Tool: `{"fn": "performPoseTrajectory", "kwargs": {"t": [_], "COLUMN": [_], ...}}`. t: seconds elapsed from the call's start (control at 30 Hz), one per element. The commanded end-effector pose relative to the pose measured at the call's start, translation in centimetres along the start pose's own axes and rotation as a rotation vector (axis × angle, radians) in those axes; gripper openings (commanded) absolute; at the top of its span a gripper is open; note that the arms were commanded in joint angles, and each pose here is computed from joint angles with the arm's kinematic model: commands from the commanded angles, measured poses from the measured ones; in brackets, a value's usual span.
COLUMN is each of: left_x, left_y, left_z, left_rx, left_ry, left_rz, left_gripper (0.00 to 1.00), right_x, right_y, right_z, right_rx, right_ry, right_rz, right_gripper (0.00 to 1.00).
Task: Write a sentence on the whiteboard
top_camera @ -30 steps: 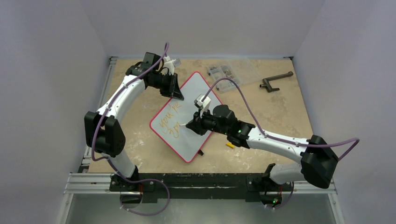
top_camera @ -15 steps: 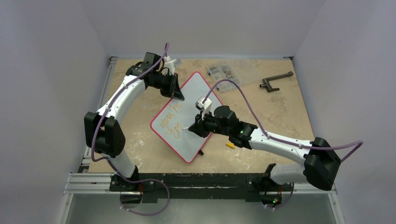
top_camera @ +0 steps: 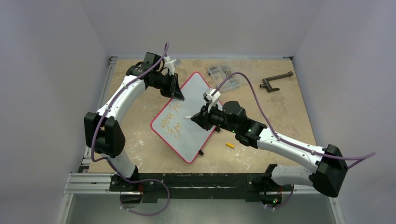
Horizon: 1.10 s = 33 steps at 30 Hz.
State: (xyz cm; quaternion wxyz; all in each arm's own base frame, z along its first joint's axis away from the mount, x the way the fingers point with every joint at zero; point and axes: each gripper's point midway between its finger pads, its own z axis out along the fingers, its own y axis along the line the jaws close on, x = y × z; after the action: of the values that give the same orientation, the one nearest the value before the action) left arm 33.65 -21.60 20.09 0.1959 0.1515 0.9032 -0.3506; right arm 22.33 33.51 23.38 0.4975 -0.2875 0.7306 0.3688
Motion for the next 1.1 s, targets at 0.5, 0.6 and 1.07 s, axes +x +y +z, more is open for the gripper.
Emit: {"fn": "performPoseTrajectory", "kwargs": {"t": [0.5,0.6,1.07], "left_x": [0.0,0.0,-0.1], "left_y": [2.9,2.7,2.4], "left_z": [-0.7,-0.6,-0.9], "left_rx": [-0.170,-0.157,-0.151], "left_ry": [-0.008,-0.010,-0.025], "left_rz": [0.039,0.041,0.045], "left_gripper": [0.00,0.00,0.00], "right_x": [-0.3,-0.1,-0.2], "right_y": [-2.5,-2.5,-2.5], "right_z": [-1.1,-1.2,-1.2], "right_rx": [-0.020,-0.020,-0.031], "right_ry": [-0.051,-0.052,-0.063], "right_rz": [-0.007,-0.007,-0.009], "right_gripper": [0.00,0.00,0.00]}}
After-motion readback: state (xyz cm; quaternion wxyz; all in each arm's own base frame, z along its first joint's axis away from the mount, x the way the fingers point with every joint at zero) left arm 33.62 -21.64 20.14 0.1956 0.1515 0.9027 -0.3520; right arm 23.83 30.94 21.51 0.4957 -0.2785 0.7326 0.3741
